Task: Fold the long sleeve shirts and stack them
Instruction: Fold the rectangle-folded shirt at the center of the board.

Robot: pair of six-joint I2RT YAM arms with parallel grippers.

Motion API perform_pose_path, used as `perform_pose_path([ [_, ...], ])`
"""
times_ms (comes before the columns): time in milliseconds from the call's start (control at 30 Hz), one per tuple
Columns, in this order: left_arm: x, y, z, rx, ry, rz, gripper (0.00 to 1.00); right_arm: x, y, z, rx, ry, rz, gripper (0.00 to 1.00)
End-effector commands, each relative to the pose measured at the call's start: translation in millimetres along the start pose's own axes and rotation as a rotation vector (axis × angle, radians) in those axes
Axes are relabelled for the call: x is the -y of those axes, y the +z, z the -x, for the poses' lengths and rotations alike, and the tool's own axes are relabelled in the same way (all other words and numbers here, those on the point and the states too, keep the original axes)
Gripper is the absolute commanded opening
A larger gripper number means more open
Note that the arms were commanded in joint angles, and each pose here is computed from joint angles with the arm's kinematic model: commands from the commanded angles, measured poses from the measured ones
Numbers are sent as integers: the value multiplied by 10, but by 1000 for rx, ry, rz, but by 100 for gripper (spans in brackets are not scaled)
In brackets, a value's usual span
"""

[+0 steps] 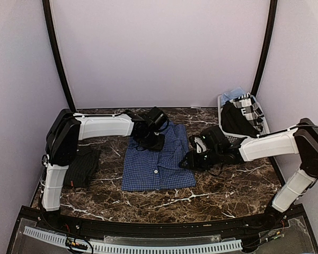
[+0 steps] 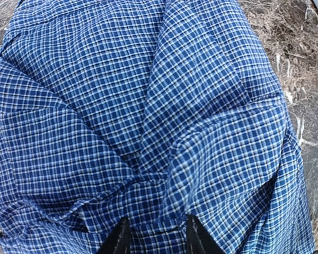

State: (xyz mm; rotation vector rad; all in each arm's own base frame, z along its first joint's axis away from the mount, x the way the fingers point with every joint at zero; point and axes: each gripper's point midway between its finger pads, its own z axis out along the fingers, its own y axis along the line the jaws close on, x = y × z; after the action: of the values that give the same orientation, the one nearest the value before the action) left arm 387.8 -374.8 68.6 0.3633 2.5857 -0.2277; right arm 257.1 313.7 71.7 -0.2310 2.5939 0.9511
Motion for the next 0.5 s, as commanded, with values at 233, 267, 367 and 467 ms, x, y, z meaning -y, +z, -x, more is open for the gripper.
perform_pose_path([
  [233,-17,-146,71,10,18,29,19,-22,125,-3,2,51,57,40],
  [267,-17,-159,80,13,19,28,19,1,123,-12,3,55,47,40],
  [367,-13,-190,101,20,18,26,17,48,121,-48,0,63,34,40],
  [467,-14,-214,112,24,14,25,16,51,146,-80,-8,73,44,40],
])
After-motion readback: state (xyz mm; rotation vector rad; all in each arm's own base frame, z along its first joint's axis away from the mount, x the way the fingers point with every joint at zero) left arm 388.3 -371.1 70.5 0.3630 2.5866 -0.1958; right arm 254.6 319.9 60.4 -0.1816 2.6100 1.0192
